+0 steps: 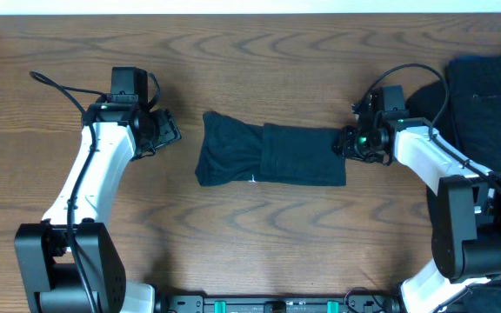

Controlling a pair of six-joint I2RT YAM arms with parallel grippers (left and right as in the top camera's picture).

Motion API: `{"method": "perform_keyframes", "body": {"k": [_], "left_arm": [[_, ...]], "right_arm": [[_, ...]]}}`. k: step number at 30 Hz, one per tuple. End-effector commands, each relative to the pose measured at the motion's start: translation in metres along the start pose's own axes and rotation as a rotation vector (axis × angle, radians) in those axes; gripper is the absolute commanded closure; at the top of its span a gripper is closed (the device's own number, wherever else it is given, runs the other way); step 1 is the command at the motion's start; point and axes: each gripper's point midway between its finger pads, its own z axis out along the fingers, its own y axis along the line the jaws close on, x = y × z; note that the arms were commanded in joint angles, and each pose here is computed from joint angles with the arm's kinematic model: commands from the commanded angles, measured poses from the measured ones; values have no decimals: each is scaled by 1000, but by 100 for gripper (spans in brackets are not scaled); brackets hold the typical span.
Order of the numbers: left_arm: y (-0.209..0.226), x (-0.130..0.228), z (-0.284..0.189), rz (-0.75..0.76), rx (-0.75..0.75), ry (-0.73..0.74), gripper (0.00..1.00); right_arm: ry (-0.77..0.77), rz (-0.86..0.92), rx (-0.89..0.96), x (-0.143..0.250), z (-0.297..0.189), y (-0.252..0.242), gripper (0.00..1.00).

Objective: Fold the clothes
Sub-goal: 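Grasp the bundle's right end with the right gripper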

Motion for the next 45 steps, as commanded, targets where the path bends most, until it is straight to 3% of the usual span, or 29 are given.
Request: {"method": "perform_keyframes", "body": {"k": [1,11,34,38,42,45], "left_arm": [[6,1,0,-14,-19,-1,28],[6,1,0,-14,-19,-1,27],[6,2,0,-14,-20,2,28],[6,2,0,-14,-21,2,27],[6,2,0,-14,-21,2,28],[7,2,1,-10,-22,3,28]], "right_arm": [[14,11,7,6,3,2,62],[22,23,142,10,7,-23,58],[67,-25,116,25,13,0,60],[64,-18,116,24,13,-2,75],[57,-18,115,22,13,-3,99],[34,-3,120,14,10,-8,99]]}}
